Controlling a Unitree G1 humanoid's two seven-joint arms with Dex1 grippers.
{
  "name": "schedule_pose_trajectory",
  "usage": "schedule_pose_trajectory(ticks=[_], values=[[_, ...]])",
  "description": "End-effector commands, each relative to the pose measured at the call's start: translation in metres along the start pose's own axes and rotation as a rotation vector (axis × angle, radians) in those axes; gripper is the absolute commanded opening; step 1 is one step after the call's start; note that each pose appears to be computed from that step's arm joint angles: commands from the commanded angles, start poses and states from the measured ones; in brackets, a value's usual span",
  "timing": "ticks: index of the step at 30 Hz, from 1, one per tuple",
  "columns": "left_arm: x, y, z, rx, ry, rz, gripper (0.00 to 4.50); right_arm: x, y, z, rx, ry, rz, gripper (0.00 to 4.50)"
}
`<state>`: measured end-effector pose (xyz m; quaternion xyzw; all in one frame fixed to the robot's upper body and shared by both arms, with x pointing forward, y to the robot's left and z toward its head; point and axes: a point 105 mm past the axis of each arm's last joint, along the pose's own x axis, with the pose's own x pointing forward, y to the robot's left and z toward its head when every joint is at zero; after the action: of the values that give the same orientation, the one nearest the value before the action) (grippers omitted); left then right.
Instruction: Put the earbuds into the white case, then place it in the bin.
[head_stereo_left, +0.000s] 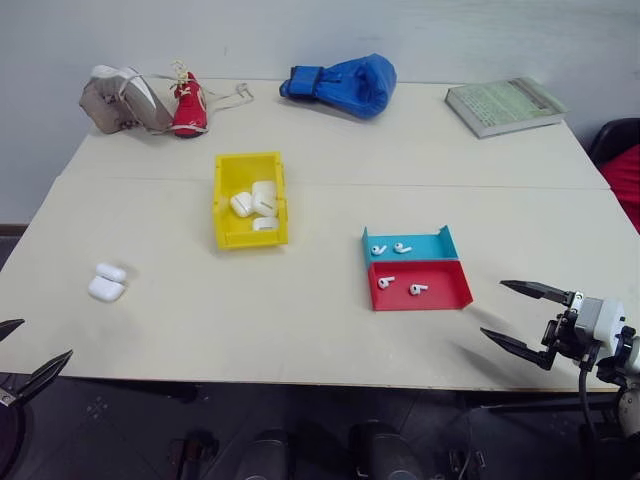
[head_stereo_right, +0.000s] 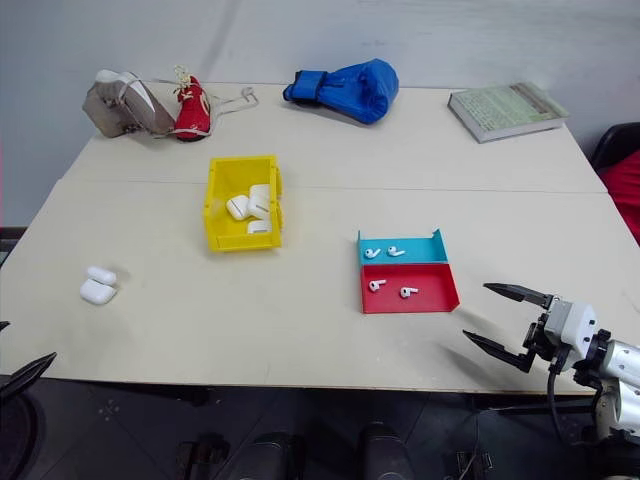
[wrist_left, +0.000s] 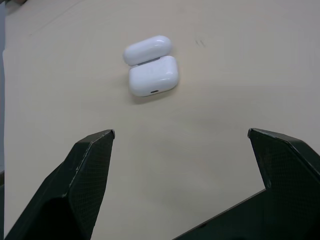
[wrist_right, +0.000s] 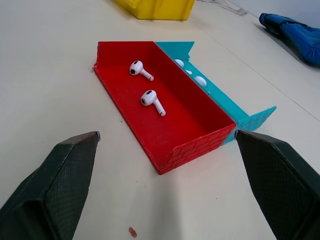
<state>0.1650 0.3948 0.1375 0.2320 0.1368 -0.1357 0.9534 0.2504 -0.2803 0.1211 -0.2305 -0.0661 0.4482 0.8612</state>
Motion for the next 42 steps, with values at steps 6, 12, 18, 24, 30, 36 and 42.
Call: schedule_pose_trajectory(ticks=[6, 12, 18, 24, 30, 36, 42], values=[[-0.009, 0.001, 0.008, -0.008, -0.024, 0.029, 4.5, -0.003, -0.004, 0.005, -0.031, -0.019, -0.005, 4.46], [-0.019, 0.002, 0.011, -0.101, -0.048, 0.033, 4.5, 0.012, -0.006, 0.019, 0.001, -0.106, 0.004, 4.46], [-0.057, 0.031, -0.021, -0.368, 0.109, 0.229, 4.5, 0.044, 0.009, 0.059, 0.023, -0.355, 0.083, 4.46], [-0.094, 0.044, -0.051, -0.542, 0.331, 0.398, 4.5, 0.061, 0.023, 0.08, -0.031, -0.494, 0.11, 4.46], [-0.086, 0.04, -0.024, -0.584, 0.327, 0.295, 4.5, 0.063, 0.023, 0.081, -0.035, -0.509, 0.118, 4.46], [-0.044, 0.025, 0.024, -0.566, 0.31, 0.125, 4.5, 0.062, 0.025, 0.076, -0.014, -0.479, 0.141, 4.46], [0.008, 0.016, 0.051, -0.394, 0.4, -0.045, 4.5, 0.067, 0.022, 0.076, -0.01, -0.476, 0.154, 4.46]])
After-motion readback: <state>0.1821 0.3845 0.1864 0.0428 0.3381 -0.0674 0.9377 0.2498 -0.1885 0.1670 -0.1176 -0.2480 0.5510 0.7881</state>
